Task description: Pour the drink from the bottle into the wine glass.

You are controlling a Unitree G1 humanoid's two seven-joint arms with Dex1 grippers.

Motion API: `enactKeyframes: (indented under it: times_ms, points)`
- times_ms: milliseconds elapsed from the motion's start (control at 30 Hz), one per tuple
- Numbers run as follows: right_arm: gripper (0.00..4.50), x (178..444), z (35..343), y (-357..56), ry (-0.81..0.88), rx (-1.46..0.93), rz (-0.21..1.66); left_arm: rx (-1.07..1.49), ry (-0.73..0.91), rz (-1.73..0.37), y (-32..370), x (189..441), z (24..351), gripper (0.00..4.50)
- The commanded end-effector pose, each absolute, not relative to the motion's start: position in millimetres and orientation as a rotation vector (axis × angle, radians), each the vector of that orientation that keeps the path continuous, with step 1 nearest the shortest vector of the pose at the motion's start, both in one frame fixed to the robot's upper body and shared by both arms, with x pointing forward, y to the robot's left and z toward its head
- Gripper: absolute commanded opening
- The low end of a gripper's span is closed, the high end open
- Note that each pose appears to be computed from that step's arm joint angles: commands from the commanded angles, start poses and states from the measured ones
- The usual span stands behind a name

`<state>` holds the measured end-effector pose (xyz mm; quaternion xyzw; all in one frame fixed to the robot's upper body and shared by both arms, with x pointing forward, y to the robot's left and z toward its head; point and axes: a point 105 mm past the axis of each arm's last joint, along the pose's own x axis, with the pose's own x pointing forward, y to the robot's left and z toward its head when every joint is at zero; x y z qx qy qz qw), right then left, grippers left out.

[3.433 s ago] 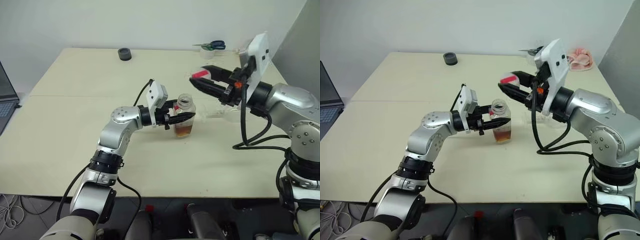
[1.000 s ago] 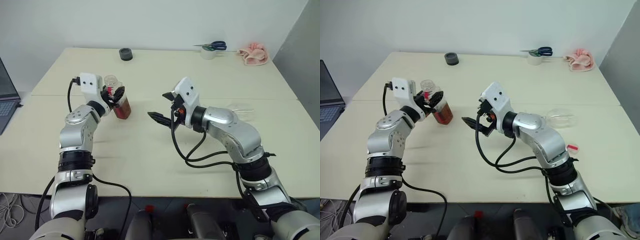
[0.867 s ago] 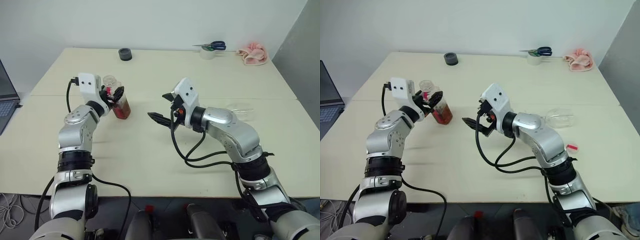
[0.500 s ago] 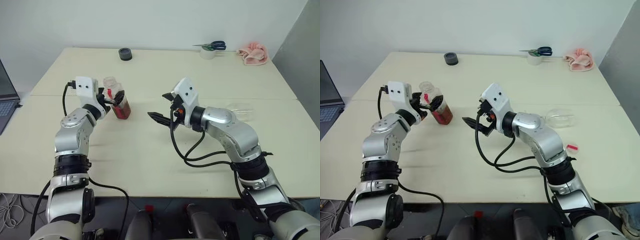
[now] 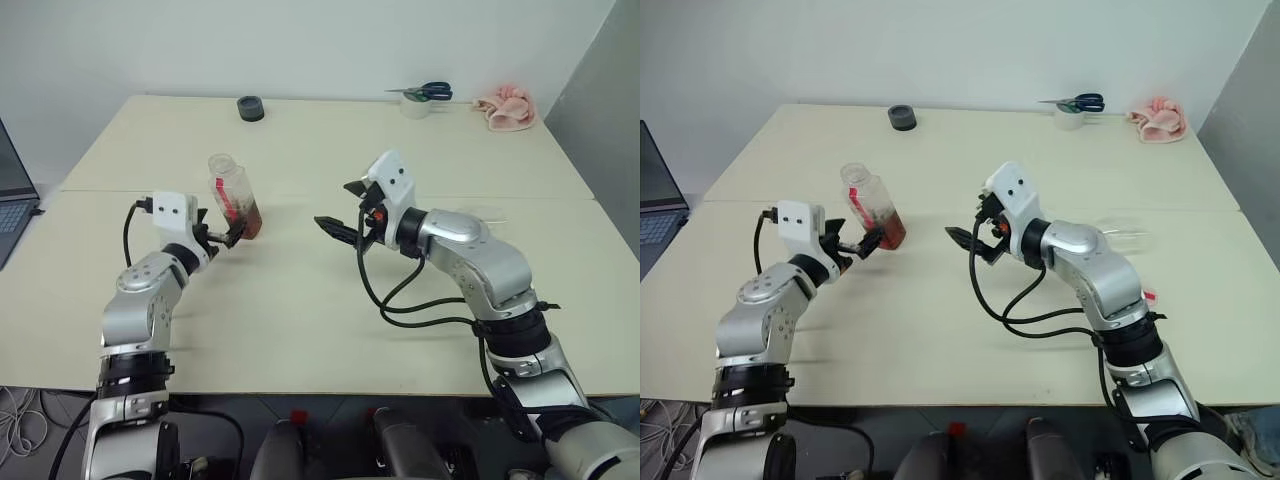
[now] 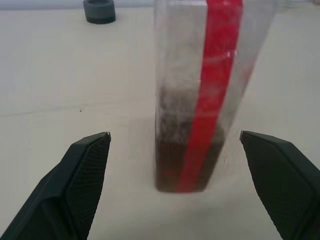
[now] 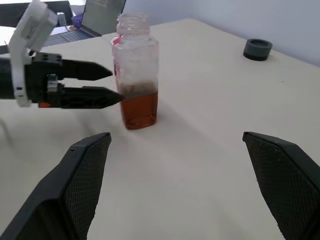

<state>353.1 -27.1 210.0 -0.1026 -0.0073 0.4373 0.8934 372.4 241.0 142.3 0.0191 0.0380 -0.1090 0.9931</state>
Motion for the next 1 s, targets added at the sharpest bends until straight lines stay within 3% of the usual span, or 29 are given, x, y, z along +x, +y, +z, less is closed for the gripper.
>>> enactKeyframes:
  times_ms: [33,167,300,400,533,733,1000]
  points:
    - [4.5,355.6,218.5,-48.0,-0.05,-0.184,0.82,0.041,0.039,-0.265,232.2,359.5,154.0,4.45]
    - [4.5,365.1,215.7,-86.0,-0.033,0.03,0.656,0.08,0.079,-0.328,228.1,340.9,140.4,4.45]
    - [4.5,357.6,198.7,-112.0,0.03,0.267,0.581,0.091,0.056,-0.615,177.7,326.0,141.3,4.45]
    - [4.5,350.3,191.4,-118.3,0.057,0.43,0.545,0.108,0.022,-0.747,149.5,323.7,148.2,4.45]
    - [4.5,345.0,177.0,-135.8,0.054,0.778,0.361,0.178,-0.01,-0.839,122.1,332.8,154.2,4.45]
    - [4.5,344.8,156.4,-145.1,0.086,1.003,0.202,0.224,-0.09,-0.932,103.8,334.2,167.7,4.45]
    - [4.5,352.6,136.2,-146.6,0.145,1.206,0.129,0.239,-0.139,-1.047,86.5,322.6,175.4,4.45]
